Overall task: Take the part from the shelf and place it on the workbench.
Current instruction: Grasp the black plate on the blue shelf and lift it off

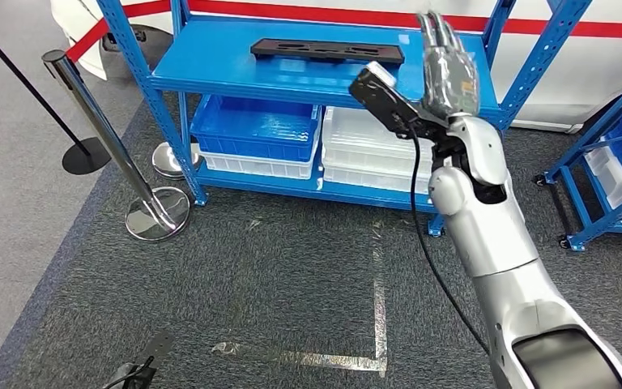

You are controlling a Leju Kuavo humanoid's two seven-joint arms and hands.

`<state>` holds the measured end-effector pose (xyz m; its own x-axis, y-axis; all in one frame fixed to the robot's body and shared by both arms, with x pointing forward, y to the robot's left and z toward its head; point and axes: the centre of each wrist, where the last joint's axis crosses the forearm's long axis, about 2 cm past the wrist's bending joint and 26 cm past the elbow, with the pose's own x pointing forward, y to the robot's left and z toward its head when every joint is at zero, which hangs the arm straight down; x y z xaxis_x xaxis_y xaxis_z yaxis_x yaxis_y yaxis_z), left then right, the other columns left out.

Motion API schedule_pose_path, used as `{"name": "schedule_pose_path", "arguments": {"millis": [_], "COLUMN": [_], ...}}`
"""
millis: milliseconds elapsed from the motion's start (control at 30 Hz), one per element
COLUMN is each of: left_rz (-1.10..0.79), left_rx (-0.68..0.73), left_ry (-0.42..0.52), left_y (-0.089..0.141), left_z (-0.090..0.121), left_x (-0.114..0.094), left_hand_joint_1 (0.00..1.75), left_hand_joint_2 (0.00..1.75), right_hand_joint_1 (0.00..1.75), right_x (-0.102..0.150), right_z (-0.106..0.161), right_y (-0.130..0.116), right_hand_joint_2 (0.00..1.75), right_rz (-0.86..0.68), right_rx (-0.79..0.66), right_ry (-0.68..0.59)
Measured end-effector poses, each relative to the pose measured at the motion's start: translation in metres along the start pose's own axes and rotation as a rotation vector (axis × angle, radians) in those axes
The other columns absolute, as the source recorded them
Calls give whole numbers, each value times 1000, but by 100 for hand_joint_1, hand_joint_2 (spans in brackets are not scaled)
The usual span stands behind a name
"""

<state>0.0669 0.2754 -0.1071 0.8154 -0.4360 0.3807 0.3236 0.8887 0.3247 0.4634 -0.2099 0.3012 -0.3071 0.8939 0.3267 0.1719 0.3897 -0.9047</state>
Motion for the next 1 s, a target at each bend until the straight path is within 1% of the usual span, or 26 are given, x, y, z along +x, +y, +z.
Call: {"name": "schedule_pose_path", "arguments": {"millis": [200, 367, 567, 667, 733, 833, 967, 1000], "left_rz": [-25, -26, -27, -17, -15, -20, -20, -21], "left_rx": [-6, -7, -5, -7, -11, -17, -21, -22], "left_ry": [-14, -25, -39, -42, -46, -50, -54, -57], "left_y": [-4, -8, -10, -12, -15, -17, -20, -20], "left_z": [0, -1, -1, -1, -1, 0, 1, 1], "left_x": [7, 14, 20, 24, 26, 27, 27, 28], "left_hand_joint_1": [0, 0, 0, 0, 0, 0, 0, 0], "left_hand_joint_2": [0, 0, 0, 0, 0, 0, 0, 0], "right_hand_joint_1": [0, 0, 0, 0, 0, 0, 0, 0], "right_x": [60, 108, 151, 173, 182, 184, 183, 183], "right_z": [-17, -17, -7, 2, 8, 11, 18, 20], "right_y": [-34, -45, -40, -32, -24, -19, -4, -1], "right_hand_joint_2": [175, 175, 175, 175, 175, 175, 0, 0], "right_rz": [125, 227, 318, 385, 406, 400, 392, 379], "right_rx": [-61, -65, -11, 35, 69, 97, 191, 218], "right_ry": [-157, -282, -393, -461, -491, -492, -486, -478]}}
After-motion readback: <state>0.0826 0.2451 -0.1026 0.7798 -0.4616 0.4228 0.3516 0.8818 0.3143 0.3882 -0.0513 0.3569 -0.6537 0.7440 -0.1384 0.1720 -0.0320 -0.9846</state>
